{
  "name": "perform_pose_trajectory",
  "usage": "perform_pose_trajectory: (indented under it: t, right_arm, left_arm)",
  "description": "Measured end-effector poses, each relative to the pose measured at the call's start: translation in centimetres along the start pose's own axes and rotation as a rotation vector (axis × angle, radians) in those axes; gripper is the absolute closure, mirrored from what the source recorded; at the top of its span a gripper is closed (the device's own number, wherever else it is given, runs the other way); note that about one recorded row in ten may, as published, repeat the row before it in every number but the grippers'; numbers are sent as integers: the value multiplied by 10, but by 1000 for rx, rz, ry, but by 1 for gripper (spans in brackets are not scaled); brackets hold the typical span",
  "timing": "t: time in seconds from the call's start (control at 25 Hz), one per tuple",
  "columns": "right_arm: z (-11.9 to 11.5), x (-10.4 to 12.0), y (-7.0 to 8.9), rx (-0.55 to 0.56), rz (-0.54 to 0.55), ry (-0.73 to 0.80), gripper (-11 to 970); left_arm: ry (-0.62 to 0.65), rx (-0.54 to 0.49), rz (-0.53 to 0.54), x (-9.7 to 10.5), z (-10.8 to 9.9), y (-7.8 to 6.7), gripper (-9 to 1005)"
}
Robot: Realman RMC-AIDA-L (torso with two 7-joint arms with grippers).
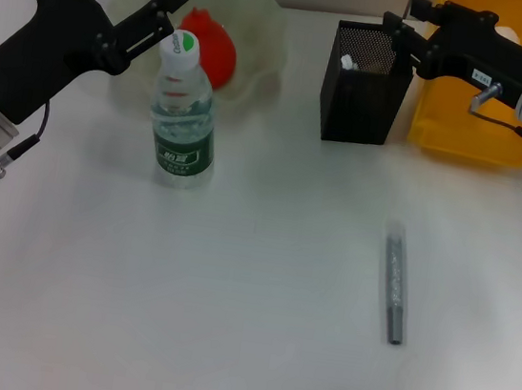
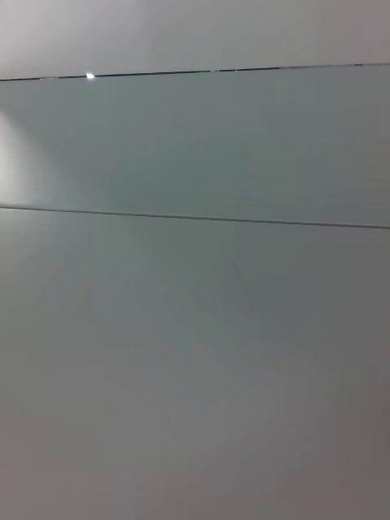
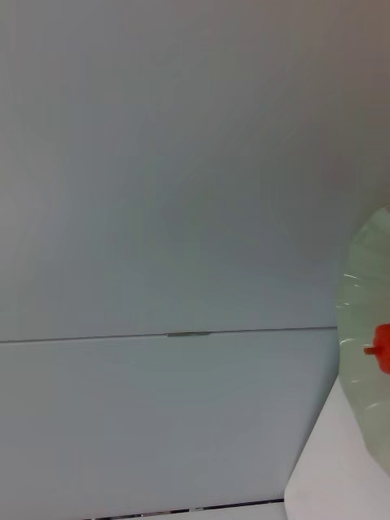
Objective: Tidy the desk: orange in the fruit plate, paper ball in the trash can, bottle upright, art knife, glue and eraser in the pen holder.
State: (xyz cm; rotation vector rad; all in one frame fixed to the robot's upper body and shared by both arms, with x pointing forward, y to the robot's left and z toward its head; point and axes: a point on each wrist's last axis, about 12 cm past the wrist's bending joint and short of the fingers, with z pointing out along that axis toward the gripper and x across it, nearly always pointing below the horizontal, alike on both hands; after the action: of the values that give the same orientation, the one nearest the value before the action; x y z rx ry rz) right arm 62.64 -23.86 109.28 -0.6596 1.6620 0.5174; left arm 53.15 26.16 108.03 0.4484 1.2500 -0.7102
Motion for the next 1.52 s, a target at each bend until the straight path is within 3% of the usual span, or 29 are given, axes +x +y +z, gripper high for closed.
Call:
perform_pose_trajectory:
  t: [0.16, 0.28, 0.48, 0.76, 0.8, 0.96, 1.16, 1.52]
  right_arm:
    - [0, 0, 0, 0, 8, -1, 534]
    - [-1, -1, 0, -3, 20, -2, 437]
    - [-6, -13, 2, -90, 73, 56, 436]
    - [-27, -63, 22, -161, 164, 431, 435]
    - [-27, -63, 22, -161, 164, 431, 436]
    - [-22, -79, 40, -160, 182, 722, 439]
    - [-6, -73, 55, -88, 137, 987, 442]
    - [16, -49, 57, -70, 159, 1071, 445]
  left_arm:
    - [0, -1, 0, 0, -1, 0, 194]
    - [0, -2, -1, 0, -2, 0, 194]
    - [0, -3, -1, 0, -3, 0, 194]
    - [-3, -7, 3, -1, -2, 1, 194]
    - [-3, -7, 3, -1, -1, 1, 194]
    - [-1, -12, 10, -1, -2, 2, 194]
    - [-1, -18, 14, -1, -3, 3, 194]
    - [8, -32, 16, 2, -8, 2, 194]
